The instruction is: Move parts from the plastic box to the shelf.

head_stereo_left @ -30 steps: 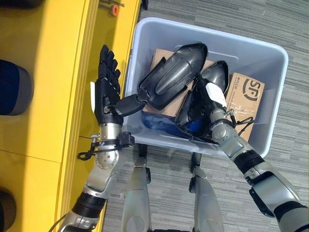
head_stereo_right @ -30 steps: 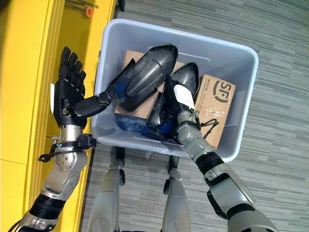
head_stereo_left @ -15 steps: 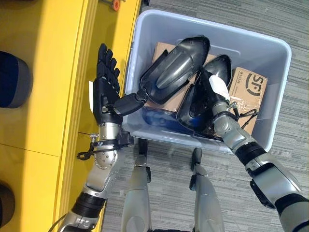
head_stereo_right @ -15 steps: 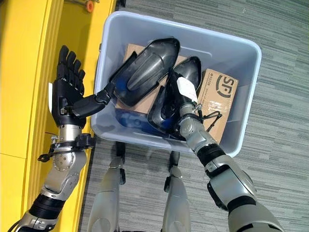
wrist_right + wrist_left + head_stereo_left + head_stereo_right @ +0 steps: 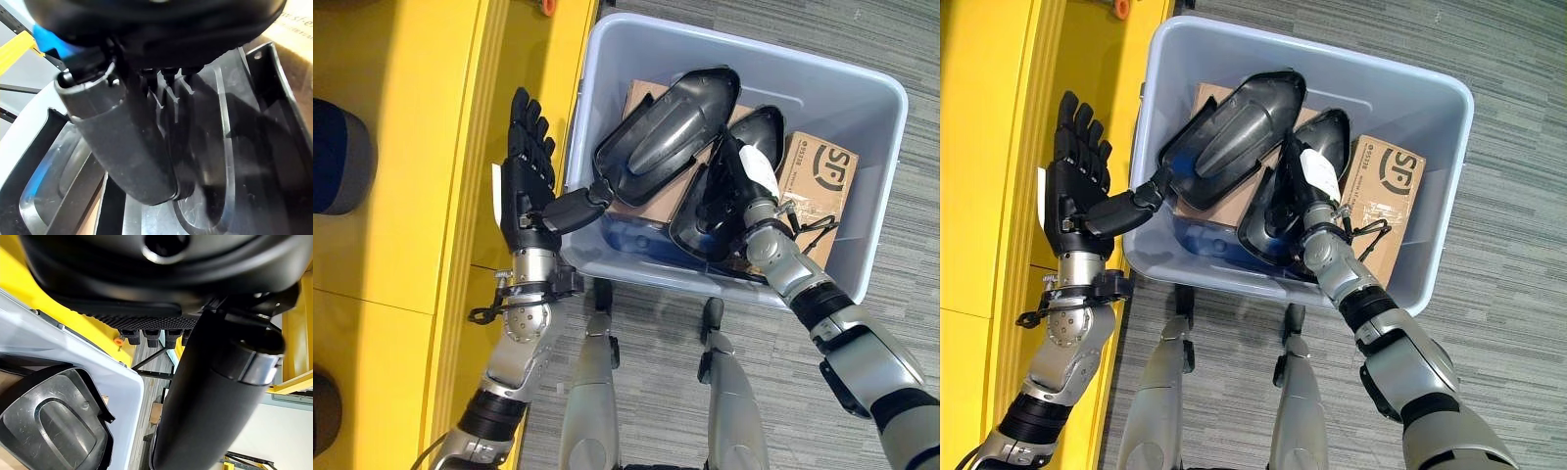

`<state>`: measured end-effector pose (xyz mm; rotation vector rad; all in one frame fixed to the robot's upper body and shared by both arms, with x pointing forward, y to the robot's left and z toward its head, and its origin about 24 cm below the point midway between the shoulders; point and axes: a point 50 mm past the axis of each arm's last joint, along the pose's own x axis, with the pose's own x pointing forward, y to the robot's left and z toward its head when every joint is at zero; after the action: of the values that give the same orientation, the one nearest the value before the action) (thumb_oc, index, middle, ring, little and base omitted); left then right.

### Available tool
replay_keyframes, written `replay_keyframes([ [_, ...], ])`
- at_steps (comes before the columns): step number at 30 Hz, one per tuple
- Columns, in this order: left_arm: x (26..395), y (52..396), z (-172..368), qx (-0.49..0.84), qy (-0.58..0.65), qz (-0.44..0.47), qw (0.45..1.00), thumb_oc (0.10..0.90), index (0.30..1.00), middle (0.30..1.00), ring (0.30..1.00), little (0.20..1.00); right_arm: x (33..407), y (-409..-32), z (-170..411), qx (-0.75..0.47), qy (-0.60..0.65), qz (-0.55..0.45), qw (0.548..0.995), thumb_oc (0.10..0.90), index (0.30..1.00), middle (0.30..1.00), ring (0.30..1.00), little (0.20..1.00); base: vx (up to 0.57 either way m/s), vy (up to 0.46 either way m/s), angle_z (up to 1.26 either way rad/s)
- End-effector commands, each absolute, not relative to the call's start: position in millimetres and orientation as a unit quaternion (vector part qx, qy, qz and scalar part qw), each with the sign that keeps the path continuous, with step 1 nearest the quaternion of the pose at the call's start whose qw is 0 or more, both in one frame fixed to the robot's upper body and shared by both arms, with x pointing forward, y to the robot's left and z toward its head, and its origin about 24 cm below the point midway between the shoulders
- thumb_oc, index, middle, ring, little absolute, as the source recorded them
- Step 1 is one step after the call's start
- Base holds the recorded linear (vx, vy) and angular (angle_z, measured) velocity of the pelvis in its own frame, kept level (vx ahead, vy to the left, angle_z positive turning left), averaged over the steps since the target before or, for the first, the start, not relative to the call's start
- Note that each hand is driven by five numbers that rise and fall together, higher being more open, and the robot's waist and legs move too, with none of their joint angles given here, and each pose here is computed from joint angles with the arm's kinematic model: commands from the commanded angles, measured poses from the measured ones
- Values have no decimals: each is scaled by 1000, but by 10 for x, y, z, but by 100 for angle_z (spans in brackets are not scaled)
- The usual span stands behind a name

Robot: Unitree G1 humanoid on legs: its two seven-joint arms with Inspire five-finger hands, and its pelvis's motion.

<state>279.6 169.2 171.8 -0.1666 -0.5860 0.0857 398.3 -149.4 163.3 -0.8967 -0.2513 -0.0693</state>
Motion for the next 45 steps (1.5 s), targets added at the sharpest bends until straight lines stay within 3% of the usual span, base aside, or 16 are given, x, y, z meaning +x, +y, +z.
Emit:
replay_keyframes([
  [1,2536,1622,2263,-102,-438,-7,893,900,1000,1000,1000,1000,3914,-1047,2625,-402,-305,-9,864,900,1000,1000,1000,1000,8,-1,3],
  [8,2571,1621,2229,-100,-427,7,899,900,1000,1000,1000,1000,3695,-995,2637,-324,-350,15,879,900,1000,1000,1000,1000,14,2,6],
  [19,2586,1668,2237,-88,-427,30,900,900,1000,1000,1000,1000,3354,-1035,2776,-283,-429,15,858,900,1000,1000,1000,1000,2,-1,1],
  [45,2552,1696,2262,-78,-434,40,897,900,1000,1000,1000,1000,3097,-1276,3074,-354,-504,-57,785,900,1000,1000,1000,1000,0,0,0],
])
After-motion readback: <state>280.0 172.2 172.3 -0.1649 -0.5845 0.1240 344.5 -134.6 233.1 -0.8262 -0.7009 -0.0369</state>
